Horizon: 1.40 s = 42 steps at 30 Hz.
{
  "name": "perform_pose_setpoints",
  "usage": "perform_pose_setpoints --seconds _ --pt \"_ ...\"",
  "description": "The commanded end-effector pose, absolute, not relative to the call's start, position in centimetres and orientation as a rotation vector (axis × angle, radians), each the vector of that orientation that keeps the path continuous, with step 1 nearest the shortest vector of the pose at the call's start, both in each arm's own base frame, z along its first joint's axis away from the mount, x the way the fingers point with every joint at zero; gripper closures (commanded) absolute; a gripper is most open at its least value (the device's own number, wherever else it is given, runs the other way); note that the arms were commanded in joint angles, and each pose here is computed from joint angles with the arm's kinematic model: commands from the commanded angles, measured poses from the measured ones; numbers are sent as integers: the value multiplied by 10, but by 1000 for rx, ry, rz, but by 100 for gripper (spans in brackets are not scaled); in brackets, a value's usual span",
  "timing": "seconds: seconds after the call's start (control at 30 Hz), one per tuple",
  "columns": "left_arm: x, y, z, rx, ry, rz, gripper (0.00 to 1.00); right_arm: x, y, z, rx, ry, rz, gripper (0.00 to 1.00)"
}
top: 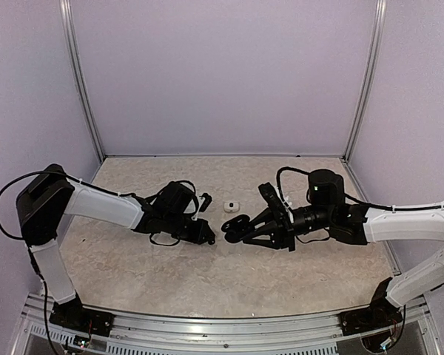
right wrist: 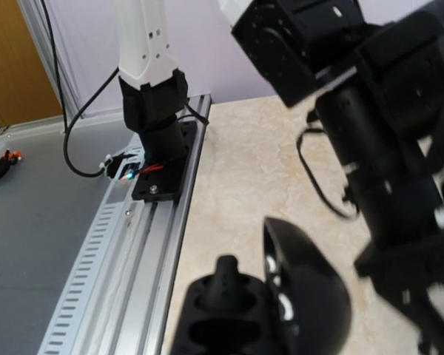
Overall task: Insert the wireless bluetooth earbuds into the charging case
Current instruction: Move the right earbud to the center of the board, then adjust the right earbud at the center of the board.
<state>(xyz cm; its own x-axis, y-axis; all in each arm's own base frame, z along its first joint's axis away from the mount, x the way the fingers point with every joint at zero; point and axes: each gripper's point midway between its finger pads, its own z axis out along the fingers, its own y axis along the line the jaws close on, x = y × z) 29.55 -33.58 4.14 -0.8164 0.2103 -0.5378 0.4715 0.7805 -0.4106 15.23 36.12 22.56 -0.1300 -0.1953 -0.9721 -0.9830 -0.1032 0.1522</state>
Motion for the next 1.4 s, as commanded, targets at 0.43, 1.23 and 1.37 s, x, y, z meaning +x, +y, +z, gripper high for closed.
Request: perform_pose_setpoints --seconds 0.43,1.23,1.37 --pt "335 -362 58 852 2338 -663 63 146 354 243 -1352 1346 1302 100" --pt "282 -428 74 781 2266 -835 71 147 347 247 -1326 1351 1266 100" --pt "297 -424 63 807 2296 -737 67 147 346 247 -1325 1350 1266 100"
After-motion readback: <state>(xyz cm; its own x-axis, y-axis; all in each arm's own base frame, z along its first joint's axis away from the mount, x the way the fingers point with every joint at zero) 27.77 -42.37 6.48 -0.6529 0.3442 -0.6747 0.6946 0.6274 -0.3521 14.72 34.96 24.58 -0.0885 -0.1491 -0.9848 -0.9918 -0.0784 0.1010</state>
